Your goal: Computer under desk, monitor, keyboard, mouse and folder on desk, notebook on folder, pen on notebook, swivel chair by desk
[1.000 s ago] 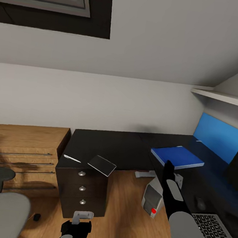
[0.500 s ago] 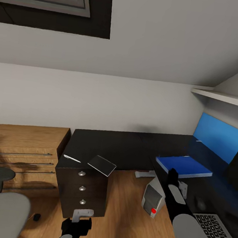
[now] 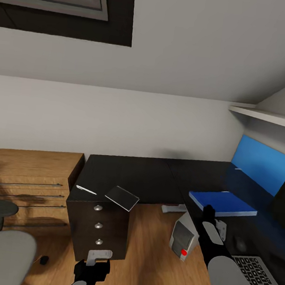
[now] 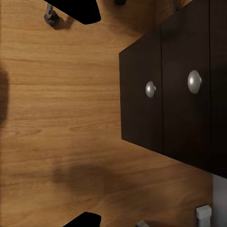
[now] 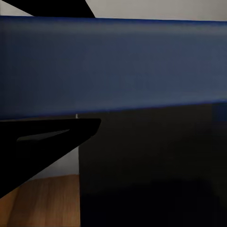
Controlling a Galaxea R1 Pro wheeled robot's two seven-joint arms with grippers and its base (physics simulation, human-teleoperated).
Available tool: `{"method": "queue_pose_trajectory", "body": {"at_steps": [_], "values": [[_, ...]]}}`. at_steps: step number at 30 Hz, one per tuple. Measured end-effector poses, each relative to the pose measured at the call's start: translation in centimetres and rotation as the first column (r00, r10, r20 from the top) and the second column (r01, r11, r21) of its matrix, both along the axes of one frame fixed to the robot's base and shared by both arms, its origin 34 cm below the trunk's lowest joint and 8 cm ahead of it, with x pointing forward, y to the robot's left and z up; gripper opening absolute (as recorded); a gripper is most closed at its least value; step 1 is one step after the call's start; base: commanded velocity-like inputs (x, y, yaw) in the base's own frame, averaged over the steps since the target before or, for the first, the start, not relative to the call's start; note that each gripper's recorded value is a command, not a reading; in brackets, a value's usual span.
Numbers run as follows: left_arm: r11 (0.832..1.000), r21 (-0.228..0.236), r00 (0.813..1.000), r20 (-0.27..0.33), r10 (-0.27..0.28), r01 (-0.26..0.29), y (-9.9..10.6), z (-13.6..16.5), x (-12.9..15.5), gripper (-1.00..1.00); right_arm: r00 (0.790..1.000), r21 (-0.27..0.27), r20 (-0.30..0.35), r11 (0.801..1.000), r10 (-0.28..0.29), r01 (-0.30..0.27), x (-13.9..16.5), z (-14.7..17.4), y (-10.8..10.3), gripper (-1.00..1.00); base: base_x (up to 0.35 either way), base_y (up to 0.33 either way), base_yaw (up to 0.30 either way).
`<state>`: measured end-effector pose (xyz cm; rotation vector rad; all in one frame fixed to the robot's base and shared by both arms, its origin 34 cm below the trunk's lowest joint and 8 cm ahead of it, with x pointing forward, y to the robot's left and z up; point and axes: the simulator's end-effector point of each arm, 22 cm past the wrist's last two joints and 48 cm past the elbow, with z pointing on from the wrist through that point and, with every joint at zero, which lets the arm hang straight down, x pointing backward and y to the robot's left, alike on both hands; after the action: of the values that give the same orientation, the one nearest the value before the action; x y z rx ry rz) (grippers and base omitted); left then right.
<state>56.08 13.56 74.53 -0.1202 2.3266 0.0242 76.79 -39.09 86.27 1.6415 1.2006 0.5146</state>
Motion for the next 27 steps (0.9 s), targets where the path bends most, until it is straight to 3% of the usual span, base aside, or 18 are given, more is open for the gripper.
{"method": "queue_pose_trajectory", "body": {"at_steps": [13,18,27], "values": [[1.0,0.0,1.0,0.002,-0.009,0.009,-0.4,0.1,0.0,1.0,1.0,0.008,-0.021,1.0,-0.007,0.007,-0.3,-0.4,-0.2,-1.0,0.117,0.0,0.0],[1.0,0.0,1.0,0.004,-0.021,0.021,-0.8,0.1,0.0,1.0,0.997,0.007,-0.065,0.999,-0.037,0.038,-0.8,-0.8,-2.4,-1.0,0.002,0.0,0.0],[1.0,0.001,1.0,0.005,-0.027,0.027,-1.0,0.2,-0.1,1.0,0.993,0.017,-0.111,0.999,-0.04,0.042,-0.7,-1.7,-3.1,-1.0,0.0,0.0,0.0]]}}
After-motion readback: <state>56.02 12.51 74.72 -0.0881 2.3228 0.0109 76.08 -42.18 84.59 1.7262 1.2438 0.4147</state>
